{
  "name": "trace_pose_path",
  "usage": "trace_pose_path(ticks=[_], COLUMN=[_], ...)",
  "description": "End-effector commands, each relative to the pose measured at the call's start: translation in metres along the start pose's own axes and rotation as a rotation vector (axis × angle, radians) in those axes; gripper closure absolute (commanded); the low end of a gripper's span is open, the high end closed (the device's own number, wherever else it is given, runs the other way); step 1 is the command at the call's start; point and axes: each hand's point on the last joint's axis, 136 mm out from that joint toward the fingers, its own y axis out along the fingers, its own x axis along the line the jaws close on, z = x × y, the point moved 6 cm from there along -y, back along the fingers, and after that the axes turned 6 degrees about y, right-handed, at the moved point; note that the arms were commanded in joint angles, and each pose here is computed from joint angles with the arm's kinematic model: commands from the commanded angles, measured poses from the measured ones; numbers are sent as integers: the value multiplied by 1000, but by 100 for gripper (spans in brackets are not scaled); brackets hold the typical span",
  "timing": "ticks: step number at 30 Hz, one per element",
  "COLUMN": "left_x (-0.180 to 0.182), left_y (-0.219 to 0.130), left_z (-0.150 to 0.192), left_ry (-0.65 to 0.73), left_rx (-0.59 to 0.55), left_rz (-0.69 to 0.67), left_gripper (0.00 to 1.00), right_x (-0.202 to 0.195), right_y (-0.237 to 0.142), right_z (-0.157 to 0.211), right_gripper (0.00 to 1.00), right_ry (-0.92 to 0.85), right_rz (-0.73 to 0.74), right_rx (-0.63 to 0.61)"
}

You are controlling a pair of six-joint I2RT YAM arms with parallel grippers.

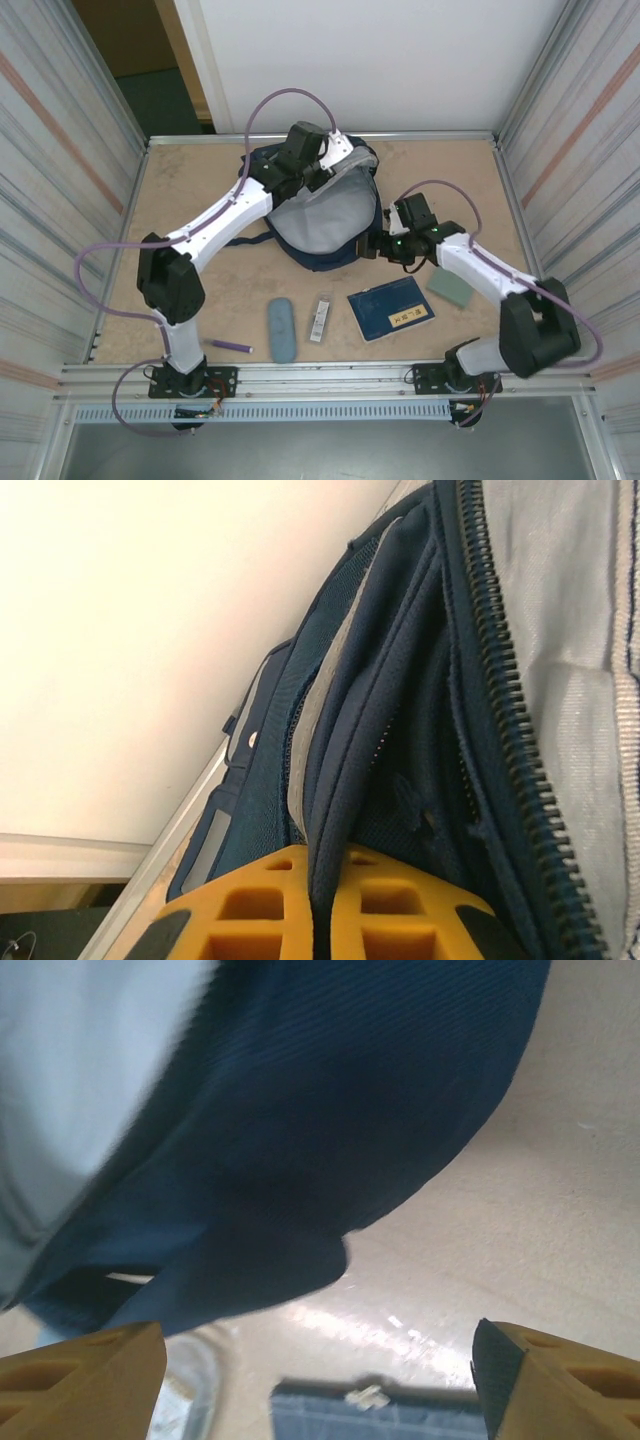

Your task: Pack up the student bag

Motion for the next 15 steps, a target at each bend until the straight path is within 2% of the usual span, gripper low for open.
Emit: trace_pose_path(ticks=[1,8,15], left_x=[46,31,-8], left_y=[-54,-40,11], left_z=[-41,-15,38], left_ry=[-47,-89,-65], left_rx=[-227,-186,-22], left_rz=[-143,-81,-20], left_gripper=[100,100,100], right_x=[-7,-6,-18], right_y=[19,6,-29], right_z=[-3,-3,19], right_gripper=[20,15,14], right_ry=[2,18,79], right_rz=[24,89,176], right_rx=[-10,-3,7])
